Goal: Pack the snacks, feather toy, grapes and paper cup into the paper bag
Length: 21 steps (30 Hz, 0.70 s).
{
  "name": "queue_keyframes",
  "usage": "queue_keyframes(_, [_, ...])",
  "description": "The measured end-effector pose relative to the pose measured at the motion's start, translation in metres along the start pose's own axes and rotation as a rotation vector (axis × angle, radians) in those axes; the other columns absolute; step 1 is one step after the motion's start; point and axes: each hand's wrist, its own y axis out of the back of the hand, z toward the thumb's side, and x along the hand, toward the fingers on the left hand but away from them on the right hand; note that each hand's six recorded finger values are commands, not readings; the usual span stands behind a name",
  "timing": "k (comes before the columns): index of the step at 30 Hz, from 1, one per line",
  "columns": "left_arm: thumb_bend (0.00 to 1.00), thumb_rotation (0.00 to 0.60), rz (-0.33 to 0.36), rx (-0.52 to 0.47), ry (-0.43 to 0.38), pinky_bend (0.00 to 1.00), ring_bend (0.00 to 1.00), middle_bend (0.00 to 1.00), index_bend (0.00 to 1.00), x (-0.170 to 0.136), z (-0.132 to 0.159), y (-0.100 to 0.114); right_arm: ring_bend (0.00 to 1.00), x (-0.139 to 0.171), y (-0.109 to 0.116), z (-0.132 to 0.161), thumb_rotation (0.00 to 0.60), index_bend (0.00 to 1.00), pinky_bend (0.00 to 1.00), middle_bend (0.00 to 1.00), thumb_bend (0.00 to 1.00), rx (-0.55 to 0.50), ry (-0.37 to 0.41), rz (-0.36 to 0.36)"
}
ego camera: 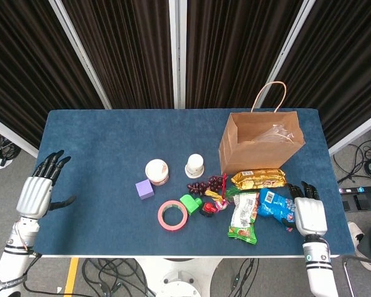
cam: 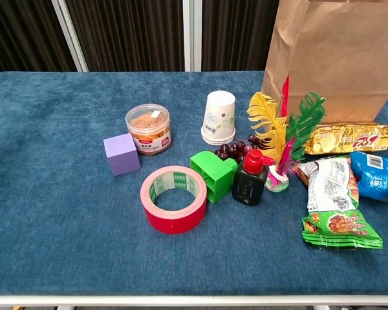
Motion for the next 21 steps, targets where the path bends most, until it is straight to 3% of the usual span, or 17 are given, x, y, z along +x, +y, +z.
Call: queue_keyframes(21, [0.14,0.6,-0.022,0.047,-0.009,0.18,0.05,0.14,0.16,-0.004,-0.003,-0.006,0.06,-0.015,-0.037,-0.004,0.6,0.16,0.06,0.2,0.0,-0.03,-0.058,0.089])
